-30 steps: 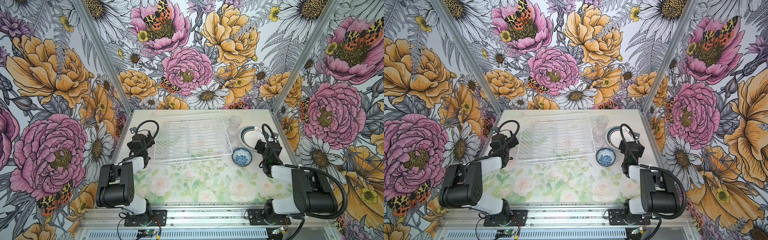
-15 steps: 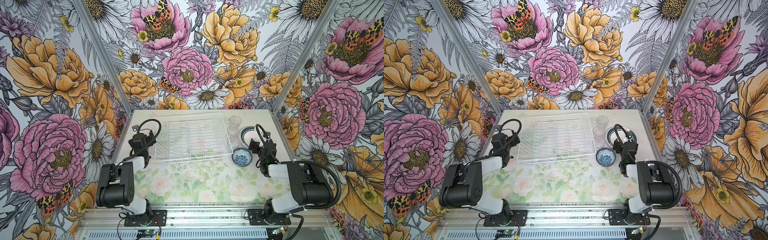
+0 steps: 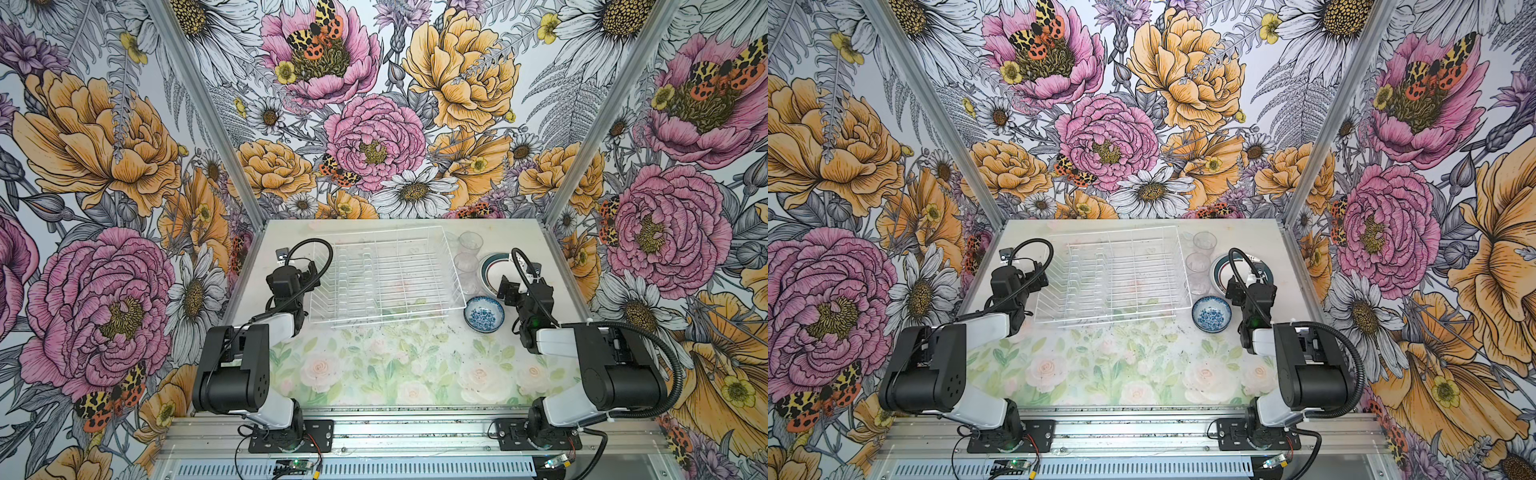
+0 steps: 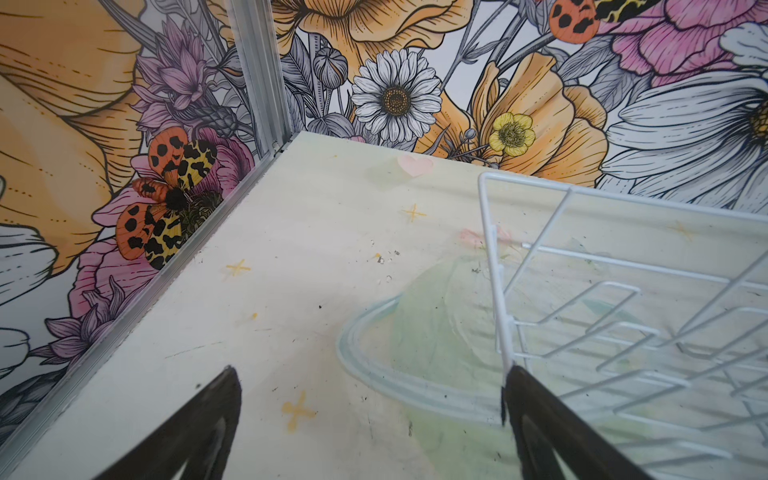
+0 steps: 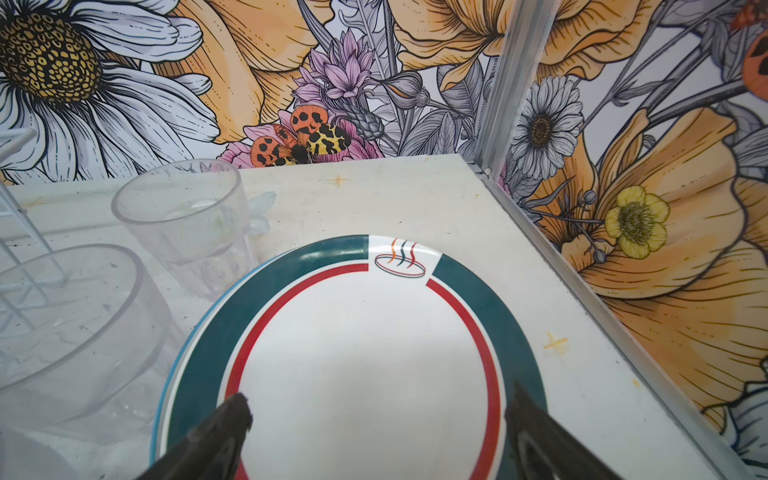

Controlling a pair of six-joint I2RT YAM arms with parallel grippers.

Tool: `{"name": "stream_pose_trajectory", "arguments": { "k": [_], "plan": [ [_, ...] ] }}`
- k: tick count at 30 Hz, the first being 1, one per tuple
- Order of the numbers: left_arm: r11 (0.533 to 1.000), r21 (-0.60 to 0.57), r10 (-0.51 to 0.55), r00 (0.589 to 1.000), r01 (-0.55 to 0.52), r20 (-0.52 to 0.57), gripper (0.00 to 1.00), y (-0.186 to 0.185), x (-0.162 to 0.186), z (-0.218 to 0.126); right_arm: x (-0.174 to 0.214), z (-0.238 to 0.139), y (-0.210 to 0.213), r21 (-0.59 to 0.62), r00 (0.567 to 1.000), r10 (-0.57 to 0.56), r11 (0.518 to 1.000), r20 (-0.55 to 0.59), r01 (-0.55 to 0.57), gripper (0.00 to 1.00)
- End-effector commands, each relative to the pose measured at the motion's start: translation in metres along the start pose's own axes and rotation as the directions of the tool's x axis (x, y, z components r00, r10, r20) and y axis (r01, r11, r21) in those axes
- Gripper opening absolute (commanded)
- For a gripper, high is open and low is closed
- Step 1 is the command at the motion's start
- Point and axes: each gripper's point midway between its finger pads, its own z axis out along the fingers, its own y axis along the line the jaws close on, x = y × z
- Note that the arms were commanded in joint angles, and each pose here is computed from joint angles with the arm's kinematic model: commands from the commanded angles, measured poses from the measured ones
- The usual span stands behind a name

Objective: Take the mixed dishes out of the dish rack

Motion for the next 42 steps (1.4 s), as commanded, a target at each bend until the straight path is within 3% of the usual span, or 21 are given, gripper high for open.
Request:
{"name": "stream_pose_trajectory", "arguments": {
  "k": [1,7,14,19,42],
  "plan": [
    [0.999,0.005,0.038,0.999,-0.039,0.006,0.99,-0.003,0.006,-0.002,-0.008,0.000,0.009,-0.029,0.999,-0.020,0.999,0.046,0.021,0.97],
    [0.995,0.095,0.003,0.988,-0.018,0.155,0.99,-0.005,0.012,-0.025,-0.007,0.000,0.009,-0.028,0.999,-0.019,0.999,0.039,0.021,0.97],
    [0.996,0.084,0.030,0.986,-0.044,0.161,0.98,-0.010,0.014,-0.026,-0.008,0.000,0.009,-0.025,0.999,-0.023,0.999,0.042,0.024,0.99],
    [0.998,-0.040,0.054,0.979,-0.047,0.199,0.99,-0.003,0.012,-0.033,-0.007,0.000,0.009,-0.024,0.999,-0.024,0.999,0.041,0.025,0.99],
    [0.997,-0.046,0.070,0.975,-0.062,0.213,0.99,-0.006,0.012,-0.037,-0.007,0.000,0.009,-0.024,0.999,-0.023,0.999,0.041,0.024,0.99]
  ]
}}
